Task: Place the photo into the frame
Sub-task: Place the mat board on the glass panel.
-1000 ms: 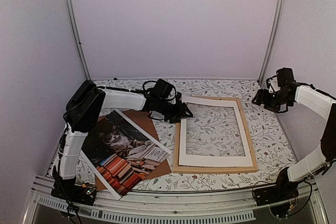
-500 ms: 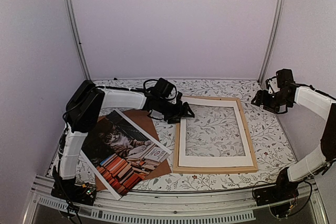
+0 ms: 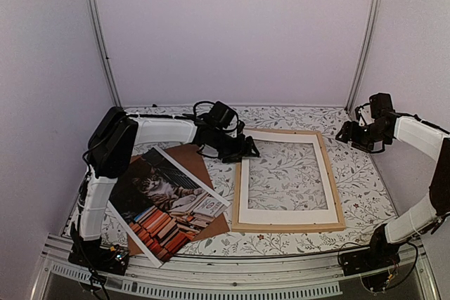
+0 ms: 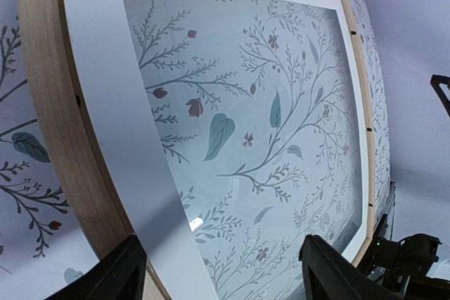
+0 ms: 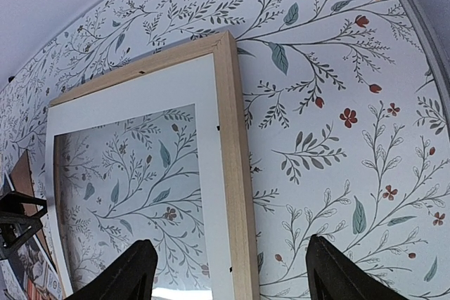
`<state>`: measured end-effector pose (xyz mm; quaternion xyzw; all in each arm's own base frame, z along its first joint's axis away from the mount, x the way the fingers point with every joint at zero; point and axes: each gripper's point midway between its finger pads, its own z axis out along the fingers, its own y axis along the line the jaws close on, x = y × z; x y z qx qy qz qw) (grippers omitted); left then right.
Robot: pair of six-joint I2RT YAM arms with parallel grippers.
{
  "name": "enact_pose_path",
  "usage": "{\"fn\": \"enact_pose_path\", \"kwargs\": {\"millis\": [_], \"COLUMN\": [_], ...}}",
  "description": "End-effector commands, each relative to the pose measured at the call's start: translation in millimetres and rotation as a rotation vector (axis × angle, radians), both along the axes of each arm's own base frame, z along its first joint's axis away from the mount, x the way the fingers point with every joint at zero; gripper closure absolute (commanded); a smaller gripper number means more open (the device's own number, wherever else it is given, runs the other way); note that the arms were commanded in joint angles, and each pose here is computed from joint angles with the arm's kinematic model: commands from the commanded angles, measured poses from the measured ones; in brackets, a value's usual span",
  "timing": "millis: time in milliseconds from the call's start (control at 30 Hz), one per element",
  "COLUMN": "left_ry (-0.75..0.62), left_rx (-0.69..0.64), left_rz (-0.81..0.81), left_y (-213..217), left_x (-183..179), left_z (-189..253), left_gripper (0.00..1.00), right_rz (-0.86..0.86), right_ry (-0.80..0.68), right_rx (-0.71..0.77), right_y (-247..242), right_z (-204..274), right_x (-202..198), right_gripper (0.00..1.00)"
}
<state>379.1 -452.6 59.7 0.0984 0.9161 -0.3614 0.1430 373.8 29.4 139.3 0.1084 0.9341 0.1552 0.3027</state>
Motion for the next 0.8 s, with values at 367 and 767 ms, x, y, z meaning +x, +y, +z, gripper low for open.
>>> {"fn": "enact_pose_path", "kwargs": {"millis": [367, 767], "left_ry": [-0.072, -0.091], "left_rx": [0.021, 0.072], "left_rz": [-0.069, -0.068], "left_y": [-8.9, -3.4], "left_x": [-9.5, -4.9], "left_z": [32.4, 32.3], "left_gripper": [0.21, 0.2], "right_rz": [0.011, 0.012], "right_ry": [-0.002, 0.001], "right_rx": [0.019, 0.021], "right_y": [3.6, 4.0], "right_z": [-4.1, -6.3], "right_x": [0.4, -1.8], "right_gripper": [0.23, 0.21]}}
